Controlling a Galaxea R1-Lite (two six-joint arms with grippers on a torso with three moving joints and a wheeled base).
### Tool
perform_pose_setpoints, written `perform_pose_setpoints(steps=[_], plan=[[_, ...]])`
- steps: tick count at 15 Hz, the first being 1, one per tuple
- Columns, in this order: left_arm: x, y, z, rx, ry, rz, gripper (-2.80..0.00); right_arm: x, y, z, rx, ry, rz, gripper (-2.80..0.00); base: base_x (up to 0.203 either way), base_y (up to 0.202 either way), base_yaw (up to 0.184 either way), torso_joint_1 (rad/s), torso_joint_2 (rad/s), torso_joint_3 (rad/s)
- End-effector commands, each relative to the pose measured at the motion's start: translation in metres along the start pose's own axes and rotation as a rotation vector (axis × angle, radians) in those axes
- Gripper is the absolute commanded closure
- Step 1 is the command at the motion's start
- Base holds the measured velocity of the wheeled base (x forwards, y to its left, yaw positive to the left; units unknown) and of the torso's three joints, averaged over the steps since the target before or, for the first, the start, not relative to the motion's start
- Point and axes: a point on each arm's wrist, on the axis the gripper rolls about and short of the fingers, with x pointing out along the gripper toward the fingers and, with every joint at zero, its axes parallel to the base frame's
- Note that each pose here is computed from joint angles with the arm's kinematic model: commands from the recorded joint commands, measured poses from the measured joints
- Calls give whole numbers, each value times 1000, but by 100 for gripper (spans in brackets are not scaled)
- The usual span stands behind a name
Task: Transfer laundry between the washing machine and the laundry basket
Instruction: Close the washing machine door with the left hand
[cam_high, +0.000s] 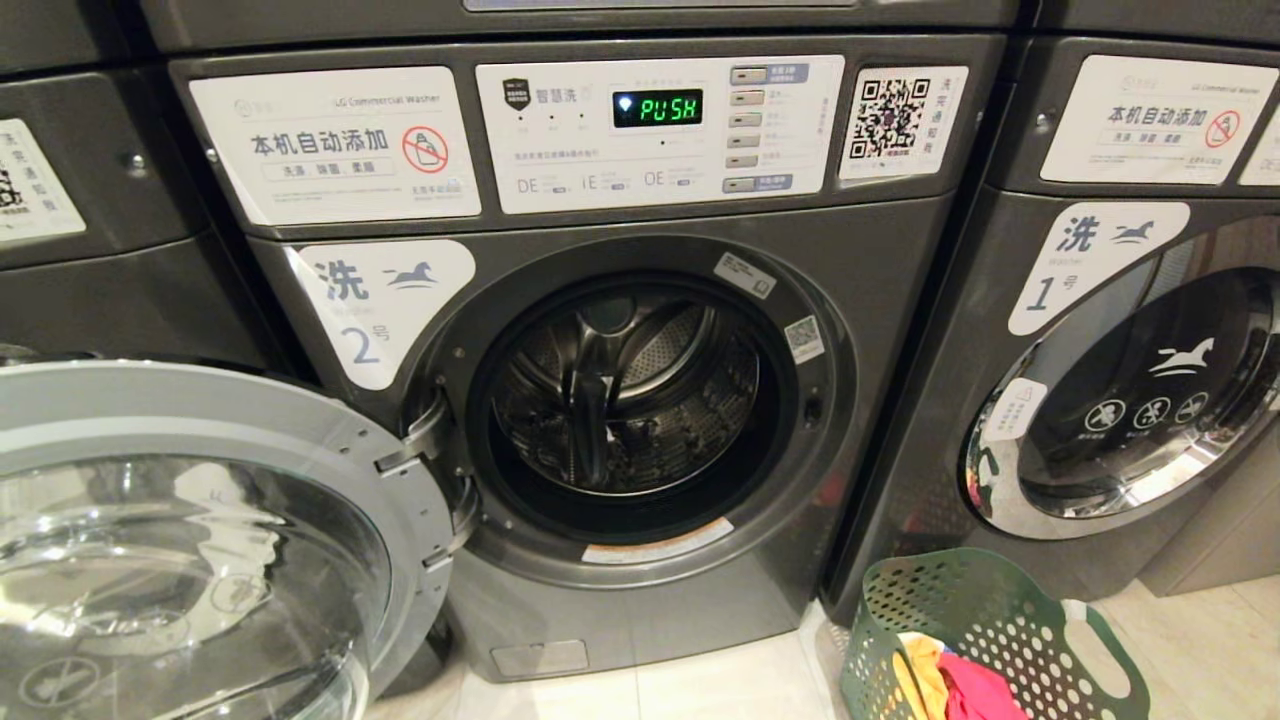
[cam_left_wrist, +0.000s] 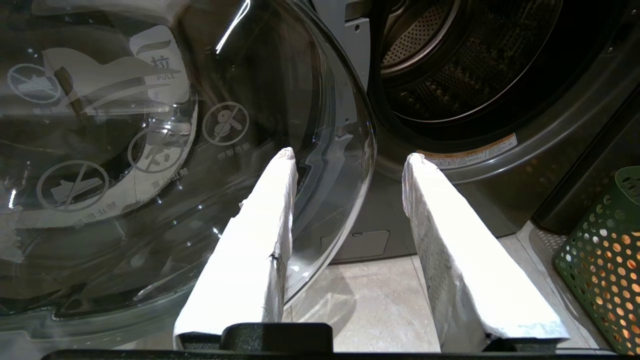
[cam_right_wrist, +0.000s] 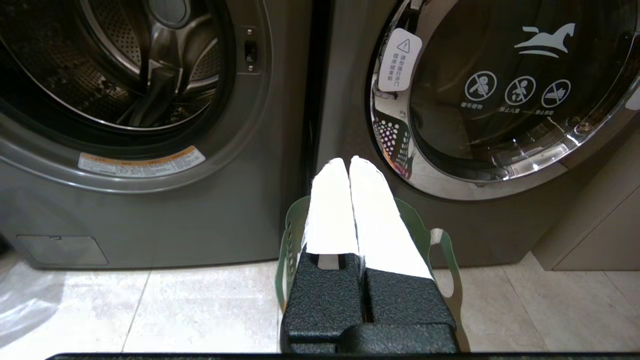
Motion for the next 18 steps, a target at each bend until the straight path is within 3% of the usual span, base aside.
perform_pose_setpoints(steps=[1, 10, 18], plan=[[0, 0, 0, 0, 3, 0, 0, 2, 1, -9, 0, 34, 5, 0, 0, 0, 0, 1, 5, 40], [0, 0, 0, -2, 3, 0, 0, 2, 1, -10, -5, 37, 2, 0, 0, 0, 0, 0, 0, 0], [0, 0, 0, -2, 3, 0, 0, 2, 1, -10, -5, 36, 1, 0, -182, 0, 1, 3, 3, 4]])
